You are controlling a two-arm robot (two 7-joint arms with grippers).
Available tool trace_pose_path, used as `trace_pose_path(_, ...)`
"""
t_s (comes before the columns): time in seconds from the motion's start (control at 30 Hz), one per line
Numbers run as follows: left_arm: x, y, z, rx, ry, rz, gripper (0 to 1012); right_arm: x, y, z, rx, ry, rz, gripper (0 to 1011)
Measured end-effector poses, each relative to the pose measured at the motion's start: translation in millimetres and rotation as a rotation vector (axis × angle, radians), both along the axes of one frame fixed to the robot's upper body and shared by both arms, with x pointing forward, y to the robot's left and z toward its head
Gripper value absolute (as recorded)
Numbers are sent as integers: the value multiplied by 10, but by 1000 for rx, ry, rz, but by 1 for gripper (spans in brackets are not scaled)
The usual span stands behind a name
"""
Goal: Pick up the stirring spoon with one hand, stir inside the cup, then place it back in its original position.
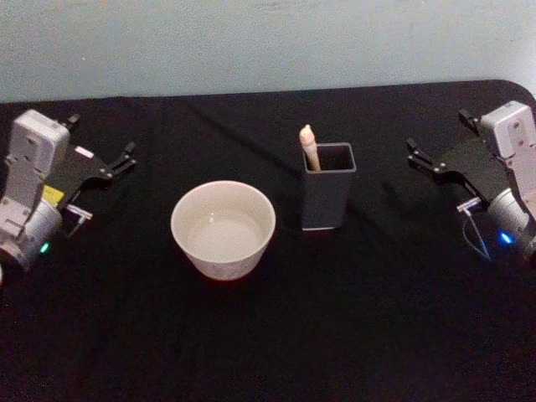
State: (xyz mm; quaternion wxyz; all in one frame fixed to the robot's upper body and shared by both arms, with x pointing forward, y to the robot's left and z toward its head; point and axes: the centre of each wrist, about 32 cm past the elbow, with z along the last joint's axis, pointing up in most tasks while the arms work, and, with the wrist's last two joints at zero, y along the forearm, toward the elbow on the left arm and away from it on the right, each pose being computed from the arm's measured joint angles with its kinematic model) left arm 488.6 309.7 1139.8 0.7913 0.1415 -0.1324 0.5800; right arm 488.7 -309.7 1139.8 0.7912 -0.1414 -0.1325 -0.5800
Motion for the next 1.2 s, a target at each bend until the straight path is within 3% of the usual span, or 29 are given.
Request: trace_pose_path(1.2, 0, 0, 0, 0, 0, 0, 1001, 0, 0, -1, 0, 0, 0, 1003)
